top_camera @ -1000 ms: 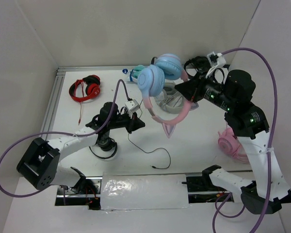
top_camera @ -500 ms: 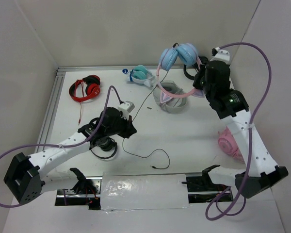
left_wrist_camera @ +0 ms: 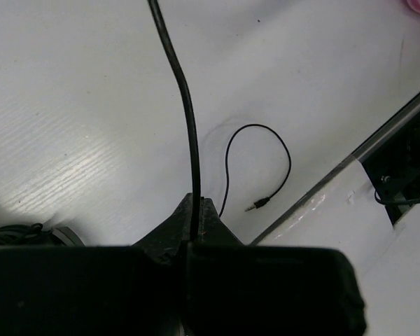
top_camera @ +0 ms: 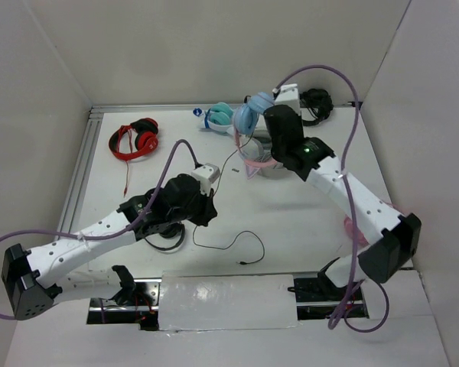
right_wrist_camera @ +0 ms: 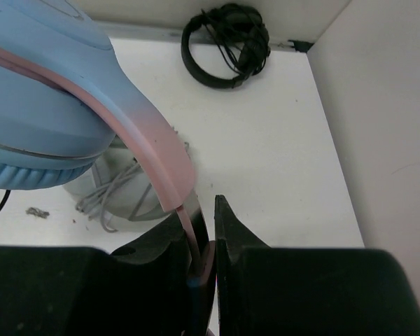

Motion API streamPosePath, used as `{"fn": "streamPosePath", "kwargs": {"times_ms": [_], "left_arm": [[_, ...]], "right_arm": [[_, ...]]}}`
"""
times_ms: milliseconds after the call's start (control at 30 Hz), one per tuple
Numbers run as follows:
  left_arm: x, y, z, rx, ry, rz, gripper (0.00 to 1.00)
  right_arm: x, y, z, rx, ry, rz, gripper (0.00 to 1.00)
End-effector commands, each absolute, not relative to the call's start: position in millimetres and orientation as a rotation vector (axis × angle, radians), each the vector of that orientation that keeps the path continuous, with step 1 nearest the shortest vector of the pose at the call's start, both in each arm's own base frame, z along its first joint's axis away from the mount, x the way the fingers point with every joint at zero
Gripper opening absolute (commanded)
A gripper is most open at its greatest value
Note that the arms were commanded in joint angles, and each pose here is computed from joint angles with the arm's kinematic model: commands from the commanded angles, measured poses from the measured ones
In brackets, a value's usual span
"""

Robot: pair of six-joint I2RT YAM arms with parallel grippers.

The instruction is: Wrap the headphones

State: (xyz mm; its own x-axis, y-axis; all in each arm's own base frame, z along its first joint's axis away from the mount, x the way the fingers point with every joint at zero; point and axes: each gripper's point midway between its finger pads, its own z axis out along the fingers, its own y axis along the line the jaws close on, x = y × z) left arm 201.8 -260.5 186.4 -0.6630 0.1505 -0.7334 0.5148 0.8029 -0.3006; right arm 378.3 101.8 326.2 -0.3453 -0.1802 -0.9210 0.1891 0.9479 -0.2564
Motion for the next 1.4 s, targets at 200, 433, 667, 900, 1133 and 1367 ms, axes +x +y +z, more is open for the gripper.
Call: {"fn": "streamPosePath", "kwargs": {"times_ms": [200, 433, 667, 900, 1133, 1367], "left_arm": [[189, -259, 256, 0.52, 2.081, -0.742, 0.0], [208, -252, 284, 0.632, 1.916, -0.607, 0.0], [217, -267, 315, 0.786, 1.724, -0.589, 0.0], [225, -273, 330, 0.863, 1.591, -0.577, 0.01], [251, -275, 326, 0.863, 1.579, -0.498, 0.02], [275, -270, 299, 0.829, 1.66, -0.596, 0.0]], "right_arm": [[394, 151, 298, -0.203, 1.823, -0.254, 0.0], [360, 215, 253, -0.755, 1.783, -0.149, 0.0], [296, 251, 244, -1.172, 1.633, 0.164, 0.0], [225, 265, 240, -1.53, 1.487, 0.465, 0.0], [195, 261, 240, -1.672, 1.408, 0.564, 0.0], [177, 268, 283, -1.587, 1.242, 0.731, 0.0]]}}
